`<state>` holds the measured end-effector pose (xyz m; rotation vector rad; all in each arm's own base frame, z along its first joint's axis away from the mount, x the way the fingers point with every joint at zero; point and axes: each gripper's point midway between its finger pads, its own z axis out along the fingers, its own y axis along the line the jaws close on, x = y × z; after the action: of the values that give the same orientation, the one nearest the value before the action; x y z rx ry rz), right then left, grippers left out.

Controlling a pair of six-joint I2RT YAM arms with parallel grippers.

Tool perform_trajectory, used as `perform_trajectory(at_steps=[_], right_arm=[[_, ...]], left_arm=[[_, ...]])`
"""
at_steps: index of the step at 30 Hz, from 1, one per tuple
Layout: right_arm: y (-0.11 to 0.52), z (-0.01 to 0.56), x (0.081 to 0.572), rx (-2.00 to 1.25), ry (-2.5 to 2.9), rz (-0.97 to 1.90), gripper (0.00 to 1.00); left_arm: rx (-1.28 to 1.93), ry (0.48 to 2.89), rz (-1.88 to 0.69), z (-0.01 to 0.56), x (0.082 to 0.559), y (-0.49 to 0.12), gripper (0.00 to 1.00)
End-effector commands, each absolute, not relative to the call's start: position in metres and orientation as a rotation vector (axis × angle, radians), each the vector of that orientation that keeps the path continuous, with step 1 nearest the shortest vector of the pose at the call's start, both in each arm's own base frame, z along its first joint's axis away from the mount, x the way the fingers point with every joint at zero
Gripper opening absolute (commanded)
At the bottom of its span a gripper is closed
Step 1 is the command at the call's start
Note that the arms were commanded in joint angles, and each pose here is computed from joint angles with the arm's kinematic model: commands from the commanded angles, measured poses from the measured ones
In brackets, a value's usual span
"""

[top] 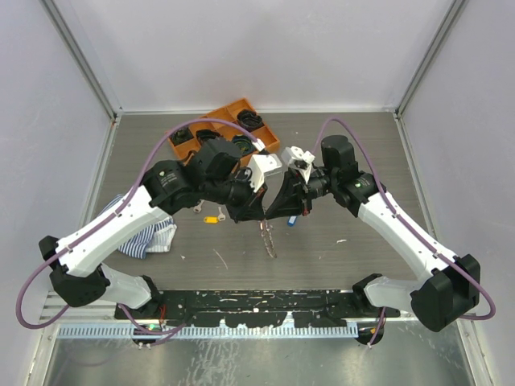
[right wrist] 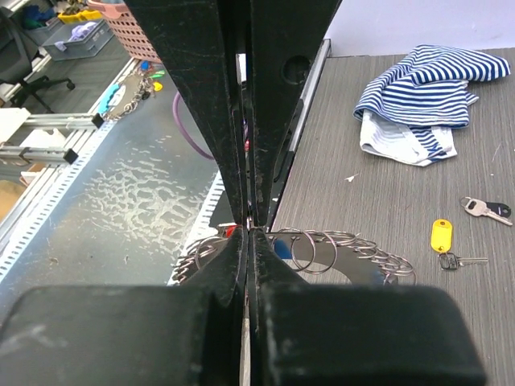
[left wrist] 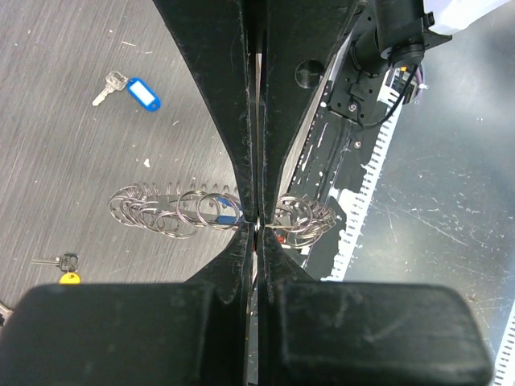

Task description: Remove the keys from the keyring

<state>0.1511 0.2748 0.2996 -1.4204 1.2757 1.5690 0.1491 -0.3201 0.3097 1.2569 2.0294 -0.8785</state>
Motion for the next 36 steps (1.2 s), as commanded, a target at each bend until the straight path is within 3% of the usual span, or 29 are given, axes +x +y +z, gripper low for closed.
perform_trajectory(at_steps=[1, 6, 7, 8, 17, 27, 31, 36], right_arm=[[0.271, 0.308, 0.136, -1.485, 1.168, 1.584, 0.01], [0.27, 0.309, 0.134, -1.488, 1.161, 1.597, 0.13], [0.27, 0.309, 0.134, -1.486, 1.165, 1.596, 0.03], [0.271, 0.309, 0.136, -1.478, 1.184, 1.592, 0.01], [0.272, 0.315, 0.145, -1.432, 1.241, 1.57, 0.01], [0.271, 0.317, 0.151, -1.4, 1.262, 1.589, 0.01], [0.271, 0.317, 0.151, -1.397, 1.264, 1.593, 0.01], [0.269, 0.319, 0.152, -1.394, 1.259, 1.589, 0.01]], left_arm=[[1.174, 1.877, -0.923, 0.345, 0.16, -0.33, 0.0], [1.169, 1.891, -0.933, 0.34, 0.159, -0.33, 0.0], [1.161, 1.886, -0.939, 0.341, 0.16, -0.332, 0.0], [1.155, 1.877, -0.942, 0.342, 0.162, -0.333, 0.0], [1.092, 1.852, -0.994, 0.343, 0.165, -0.339, 0.01], [0.982, 1.804, -1.058, 0.347, 0.161, -0.334, 0.34], [0.902, 1.755, -1.047, 0.36, 0.165, -0.324, 0.53], [0.817, 1.715, -1.056, 0.361, 0.161, -0.307, 0.58]])
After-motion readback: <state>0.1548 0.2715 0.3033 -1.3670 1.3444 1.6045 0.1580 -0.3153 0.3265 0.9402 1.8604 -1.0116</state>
